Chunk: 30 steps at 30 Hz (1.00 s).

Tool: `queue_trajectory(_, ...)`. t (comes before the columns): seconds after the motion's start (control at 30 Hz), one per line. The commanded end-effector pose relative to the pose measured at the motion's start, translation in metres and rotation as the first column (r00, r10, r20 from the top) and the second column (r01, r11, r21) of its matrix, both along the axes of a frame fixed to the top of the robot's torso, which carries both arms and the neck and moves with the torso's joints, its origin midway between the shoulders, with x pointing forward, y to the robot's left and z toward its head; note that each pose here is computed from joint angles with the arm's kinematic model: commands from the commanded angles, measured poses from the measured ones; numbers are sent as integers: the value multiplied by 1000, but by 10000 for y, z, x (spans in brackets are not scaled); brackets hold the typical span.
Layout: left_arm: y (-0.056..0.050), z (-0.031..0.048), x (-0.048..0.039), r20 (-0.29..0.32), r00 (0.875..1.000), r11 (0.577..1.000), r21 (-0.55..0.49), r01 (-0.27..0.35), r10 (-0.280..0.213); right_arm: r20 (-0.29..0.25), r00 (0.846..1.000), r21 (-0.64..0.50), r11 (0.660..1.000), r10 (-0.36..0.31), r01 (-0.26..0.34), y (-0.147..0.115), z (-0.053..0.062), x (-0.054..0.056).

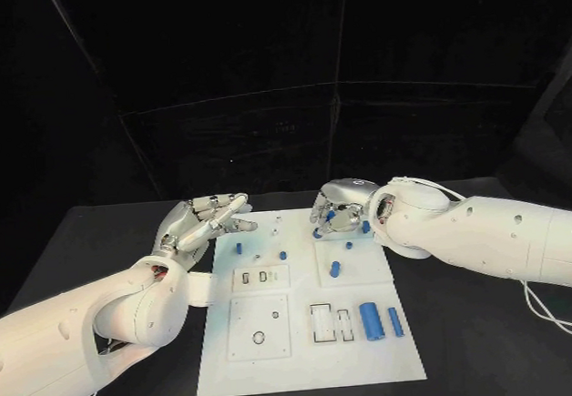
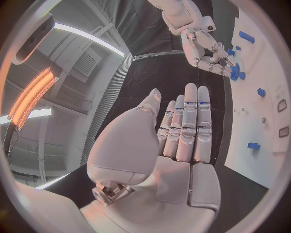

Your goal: Assemble the parts on the task board

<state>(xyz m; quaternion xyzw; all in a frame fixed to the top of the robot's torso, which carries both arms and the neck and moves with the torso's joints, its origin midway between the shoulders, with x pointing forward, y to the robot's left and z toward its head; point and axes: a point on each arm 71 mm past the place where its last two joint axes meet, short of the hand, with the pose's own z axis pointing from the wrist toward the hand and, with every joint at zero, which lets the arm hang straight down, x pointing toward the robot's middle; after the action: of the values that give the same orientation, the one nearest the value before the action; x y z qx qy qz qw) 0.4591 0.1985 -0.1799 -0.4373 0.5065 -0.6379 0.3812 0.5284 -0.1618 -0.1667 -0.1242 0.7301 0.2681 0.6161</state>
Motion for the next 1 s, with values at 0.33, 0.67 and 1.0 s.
queue_trajectory(0.33,-37,2,14,-7,999,999,-13,31,-31,30,999,-112,993,-39,42,-4,-4,18)
queue_trajectory(0.67,-30,-7,24,-13,999,999,-12,35,-35,38,999,-103,994,-35,39,21,6,10)
queue_trajectory(1.0,-39,-15,33,-18,999,999,-13,42,-42,13,999,-110,993,-40,42,37,-20,44)
